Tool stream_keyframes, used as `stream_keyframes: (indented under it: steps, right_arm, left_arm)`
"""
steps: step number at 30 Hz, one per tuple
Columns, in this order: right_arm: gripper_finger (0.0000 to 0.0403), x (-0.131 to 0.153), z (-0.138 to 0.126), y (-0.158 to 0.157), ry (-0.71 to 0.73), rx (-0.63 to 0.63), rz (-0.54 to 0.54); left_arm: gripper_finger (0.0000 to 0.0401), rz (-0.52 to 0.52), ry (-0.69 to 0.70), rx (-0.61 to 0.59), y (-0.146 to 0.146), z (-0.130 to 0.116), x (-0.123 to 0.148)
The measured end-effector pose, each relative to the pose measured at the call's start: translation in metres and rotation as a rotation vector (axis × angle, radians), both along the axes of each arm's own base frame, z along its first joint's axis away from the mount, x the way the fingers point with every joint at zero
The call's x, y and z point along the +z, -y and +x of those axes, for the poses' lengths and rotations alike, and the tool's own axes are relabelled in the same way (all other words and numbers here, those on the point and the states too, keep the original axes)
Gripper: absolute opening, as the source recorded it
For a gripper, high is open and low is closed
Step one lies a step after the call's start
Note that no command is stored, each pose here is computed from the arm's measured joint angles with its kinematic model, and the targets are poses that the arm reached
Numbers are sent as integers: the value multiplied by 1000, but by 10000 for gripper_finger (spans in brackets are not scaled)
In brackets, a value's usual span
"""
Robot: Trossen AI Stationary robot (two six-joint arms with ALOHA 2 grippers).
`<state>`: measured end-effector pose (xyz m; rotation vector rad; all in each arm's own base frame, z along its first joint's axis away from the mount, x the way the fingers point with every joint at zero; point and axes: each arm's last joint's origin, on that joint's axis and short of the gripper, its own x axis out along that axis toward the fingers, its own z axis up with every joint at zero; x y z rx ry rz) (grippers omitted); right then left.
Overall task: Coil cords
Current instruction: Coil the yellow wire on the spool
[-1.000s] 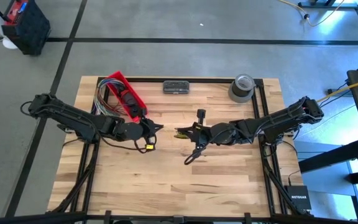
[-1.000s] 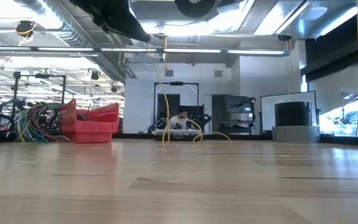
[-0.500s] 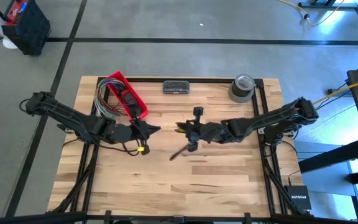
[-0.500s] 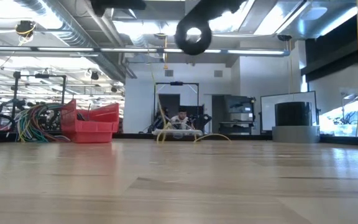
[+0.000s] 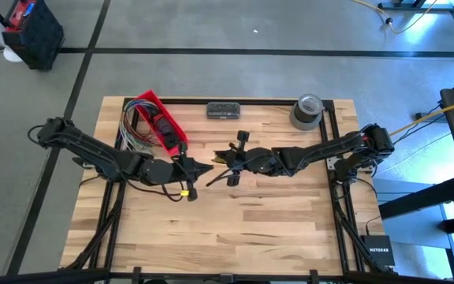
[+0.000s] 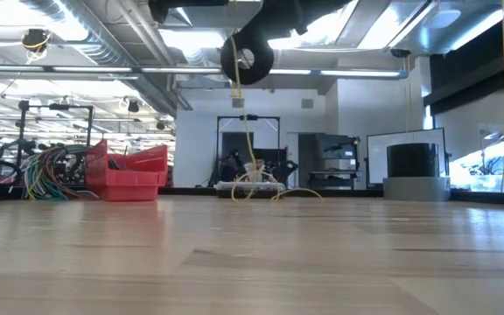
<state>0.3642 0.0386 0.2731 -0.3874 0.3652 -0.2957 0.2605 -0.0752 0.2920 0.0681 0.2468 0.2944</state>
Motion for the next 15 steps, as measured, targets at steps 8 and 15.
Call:
stream_keyframes:
  steps: [8,15]
  right_arm:
    - [2,2,1,0,27,-3,22]
    - [3,4,1,0,57,-8,44]
  left_arm:
    - [0,-11,23,-20,0,9,-4]
    - [0,-6,29,-23,-3,25,-14]
